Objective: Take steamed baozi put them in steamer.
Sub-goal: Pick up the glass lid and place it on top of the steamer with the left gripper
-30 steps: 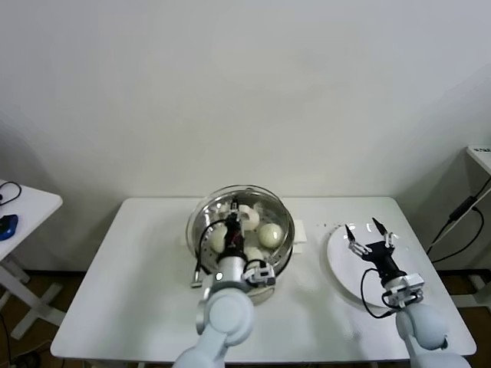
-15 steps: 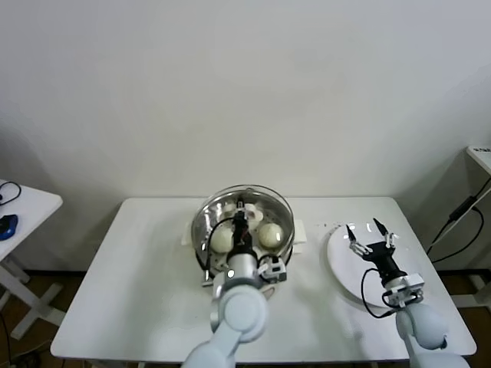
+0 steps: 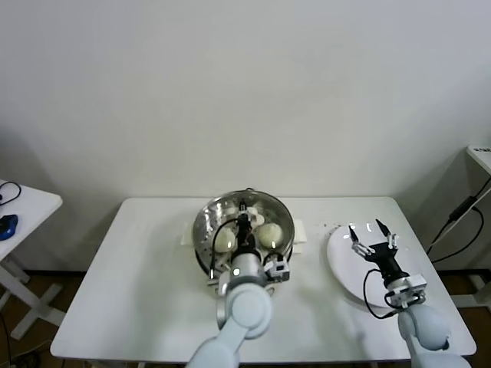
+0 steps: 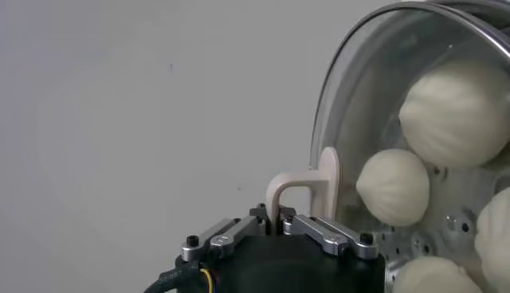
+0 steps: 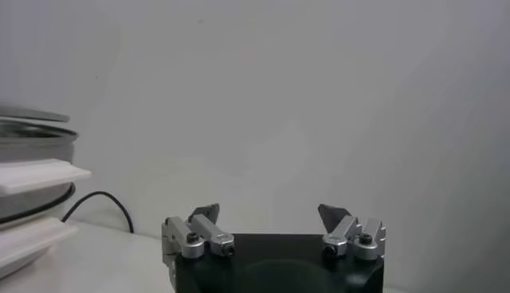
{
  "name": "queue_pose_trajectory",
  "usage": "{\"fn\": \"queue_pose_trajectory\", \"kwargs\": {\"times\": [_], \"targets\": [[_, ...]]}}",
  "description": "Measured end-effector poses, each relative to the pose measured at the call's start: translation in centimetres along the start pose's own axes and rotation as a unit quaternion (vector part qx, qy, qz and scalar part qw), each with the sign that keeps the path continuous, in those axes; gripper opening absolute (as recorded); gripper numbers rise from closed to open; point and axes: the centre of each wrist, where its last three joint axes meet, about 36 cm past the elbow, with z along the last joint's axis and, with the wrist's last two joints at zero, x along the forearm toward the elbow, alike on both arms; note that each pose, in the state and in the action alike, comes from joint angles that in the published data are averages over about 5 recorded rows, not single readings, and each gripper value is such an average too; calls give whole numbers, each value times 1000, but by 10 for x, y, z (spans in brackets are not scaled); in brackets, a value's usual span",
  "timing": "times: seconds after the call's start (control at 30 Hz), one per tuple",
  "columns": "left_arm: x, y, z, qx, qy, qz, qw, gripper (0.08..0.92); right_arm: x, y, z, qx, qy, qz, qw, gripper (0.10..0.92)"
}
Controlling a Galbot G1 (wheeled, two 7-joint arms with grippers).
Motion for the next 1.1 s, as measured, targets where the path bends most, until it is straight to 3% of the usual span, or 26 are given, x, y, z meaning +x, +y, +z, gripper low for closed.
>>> {"fn": "queue_pose_trajectory", "kwargs": {"times": [1.1], "targets": [[-10,-9,-4,-9,5,5,1000,152,0,3,3,-6,-2,1,1000,823]]}}
